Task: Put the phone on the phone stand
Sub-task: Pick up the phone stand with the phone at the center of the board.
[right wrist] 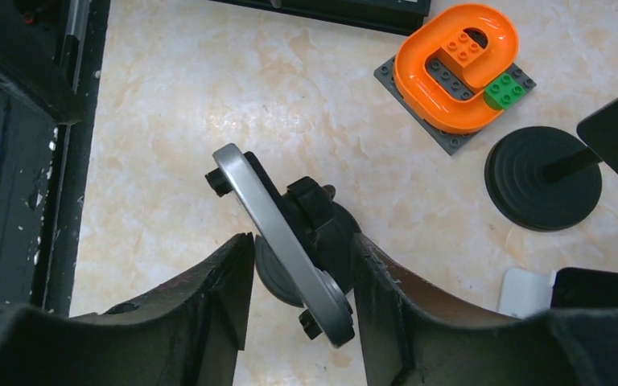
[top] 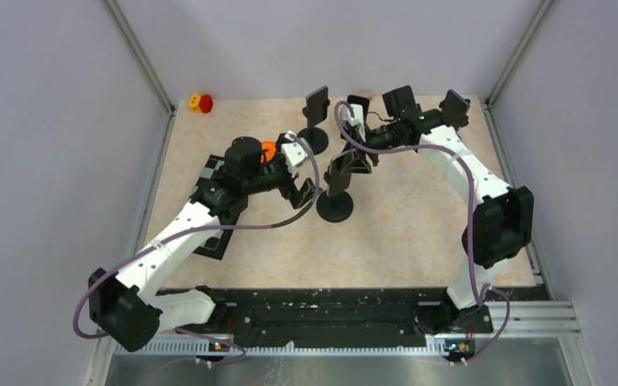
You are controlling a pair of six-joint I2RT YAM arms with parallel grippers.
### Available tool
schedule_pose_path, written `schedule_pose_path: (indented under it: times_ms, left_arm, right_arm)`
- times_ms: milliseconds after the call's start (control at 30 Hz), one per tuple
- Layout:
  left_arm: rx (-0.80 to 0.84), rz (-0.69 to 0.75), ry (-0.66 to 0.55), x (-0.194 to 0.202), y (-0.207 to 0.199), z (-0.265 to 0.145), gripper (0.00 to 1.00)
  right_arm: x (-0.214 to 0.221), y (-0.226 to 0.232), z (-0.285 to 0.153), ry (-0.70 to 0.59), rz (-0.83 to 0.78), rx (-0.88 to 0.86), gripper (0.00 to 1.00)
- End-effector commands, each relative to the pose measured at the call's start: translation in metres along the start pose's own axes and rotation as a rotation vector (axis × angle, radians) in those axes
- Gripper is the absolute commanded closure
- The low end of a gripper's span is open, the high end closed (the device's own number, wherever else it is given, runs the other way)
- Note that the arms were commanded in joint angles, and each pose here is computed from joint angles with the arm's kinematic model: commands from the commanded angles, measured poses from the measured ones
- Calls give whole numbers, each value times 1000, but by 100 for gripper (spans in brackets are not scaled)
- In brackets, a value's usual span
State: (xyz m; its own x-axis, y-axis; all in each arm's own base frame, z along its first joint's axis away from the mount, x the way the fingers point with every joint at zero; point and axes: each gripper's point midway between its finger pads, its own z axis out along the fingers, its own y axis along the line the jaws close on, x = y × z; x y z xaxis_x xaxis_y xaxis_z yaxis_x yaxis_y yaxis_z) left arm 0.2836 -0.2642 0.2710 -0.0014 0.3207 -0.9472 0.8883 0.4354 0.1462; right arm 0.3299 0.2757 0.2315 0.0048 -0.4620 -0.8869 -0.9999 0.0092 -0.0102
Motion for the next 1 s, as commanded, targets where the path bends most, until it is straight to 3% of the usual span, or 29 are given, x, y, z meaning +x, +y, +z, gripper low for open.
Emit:
schedule_pose_path:
  times_ms: [0, 67, 233, 267, 333, 567, 967]
  left_arm:
    - [-14, 35, -12, -1, 3, -6, 1]
    - [-17, 38, -14, 0, 4, -7, 1]
    - [-22, 42, -23, 0, 4, -9, 1]
    - [-26, 44, -26, -1, 5, -10, 1]
    - [-29, 49, -37, -3, 4, -11, 1]
    - [-26, 42, -71, -15, 4, -11, 1]
    - [-16, 35, -85, -18, 4, -9, 1]
  right_arm:
    - [-19, 11, -1, -29, -44, -66, 58]
    - [-20, 13, -2, -28, -39, -67, 68]
    - [-26, 15, -7, -31, -6, -36, 76]
    - [-28, 13, -9, -33, -11, -15, 81]
    - [-33, 8, -15, -27, 6, 41, 100]
    - [-38, -9, -45, -4, 52, 219, 100]
    - [-27, -70, -143, 4, 140, 564, 100]
